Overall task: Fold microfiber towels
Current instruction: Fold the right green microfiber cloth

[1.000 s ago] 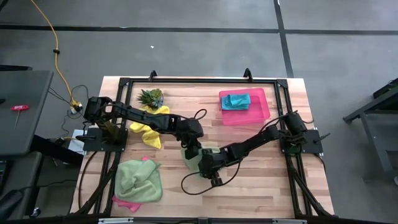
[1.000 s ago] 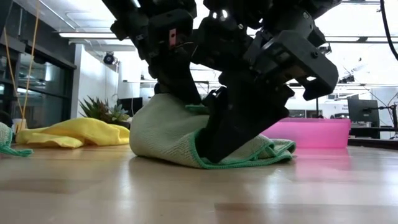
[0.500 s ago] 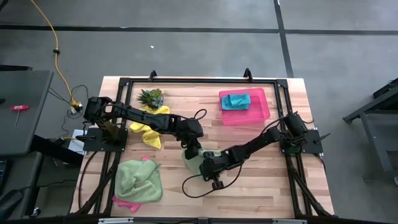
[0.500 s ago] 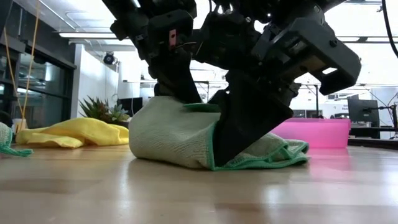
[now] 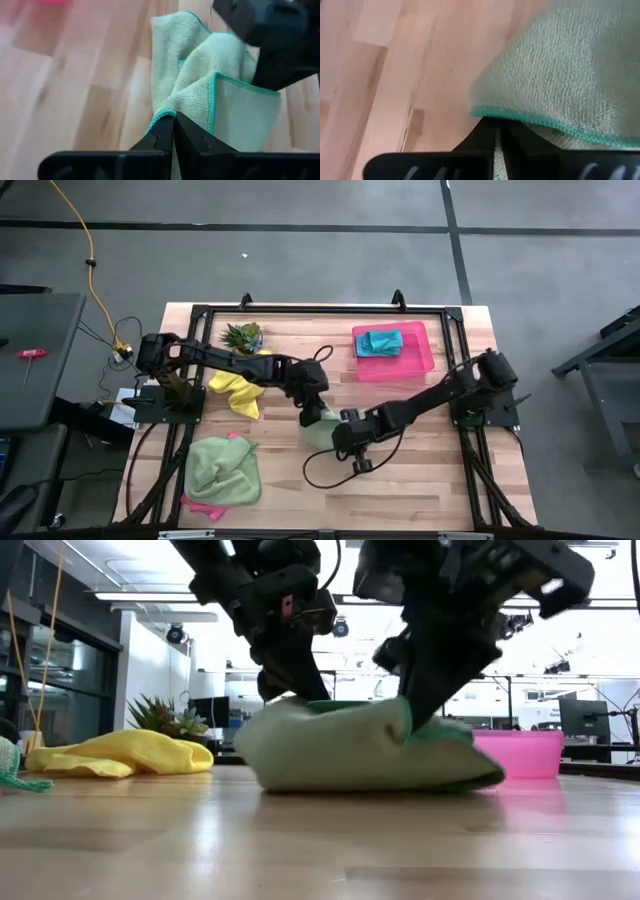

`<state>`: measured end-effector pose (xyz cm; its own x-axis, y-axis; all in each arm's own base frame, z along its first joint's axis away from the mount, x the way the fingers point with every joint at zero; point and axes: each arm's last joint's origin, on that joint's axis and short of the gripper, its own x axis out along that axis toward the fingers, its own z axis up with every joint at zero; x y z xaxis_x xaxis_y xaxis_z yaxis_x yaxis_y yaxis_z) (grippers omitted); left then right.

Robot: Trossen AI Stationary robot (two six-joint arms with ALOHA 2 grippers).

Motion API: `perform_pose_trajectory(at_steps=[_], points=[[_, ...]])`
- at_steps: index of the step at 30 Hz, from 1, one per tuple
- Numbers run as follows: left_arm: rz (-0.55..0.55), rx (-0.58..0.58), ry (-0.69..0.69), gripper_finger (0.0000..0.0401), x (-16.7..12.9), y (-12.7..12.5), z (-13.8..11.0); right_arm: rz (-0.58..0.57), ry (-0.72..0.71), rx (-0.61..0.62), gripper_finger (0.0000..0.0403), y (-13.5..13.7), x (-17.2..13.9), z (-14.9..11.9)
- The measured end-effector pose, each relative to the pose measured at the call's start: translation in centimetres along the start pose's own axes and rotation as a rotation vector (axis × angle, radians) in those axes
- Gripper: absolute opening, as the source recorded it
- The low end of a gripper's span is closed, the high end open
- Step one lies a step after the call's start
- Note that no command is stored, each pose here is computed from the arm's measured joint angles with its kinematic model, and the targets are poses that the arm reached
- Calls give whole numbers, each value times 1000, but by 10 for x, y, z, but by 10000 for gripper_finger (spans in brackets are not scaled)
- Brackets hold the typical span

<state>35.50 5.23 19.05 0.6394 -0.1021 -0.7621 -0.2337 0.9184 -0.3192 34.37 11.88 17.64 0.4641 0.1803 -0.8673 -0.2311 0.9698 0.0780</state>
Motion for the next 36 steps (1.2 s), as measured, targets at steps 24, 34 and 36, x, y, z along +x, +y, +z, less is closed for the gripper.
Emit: perform_pose_trajectory(at_steps=[24, 34, 36], points=[[332, 708, -176, 0, -60, -38, 61, 77, -213, 262, 1, -43, -82, -72], [445, 613, -123, 0, -46, -35, 47, 91, -306, 457, 1, -59, -85, -106], [488, 578, -61, 0, -39, -28, 35, 79, -261, 479, 1, -60, -83, -111]])
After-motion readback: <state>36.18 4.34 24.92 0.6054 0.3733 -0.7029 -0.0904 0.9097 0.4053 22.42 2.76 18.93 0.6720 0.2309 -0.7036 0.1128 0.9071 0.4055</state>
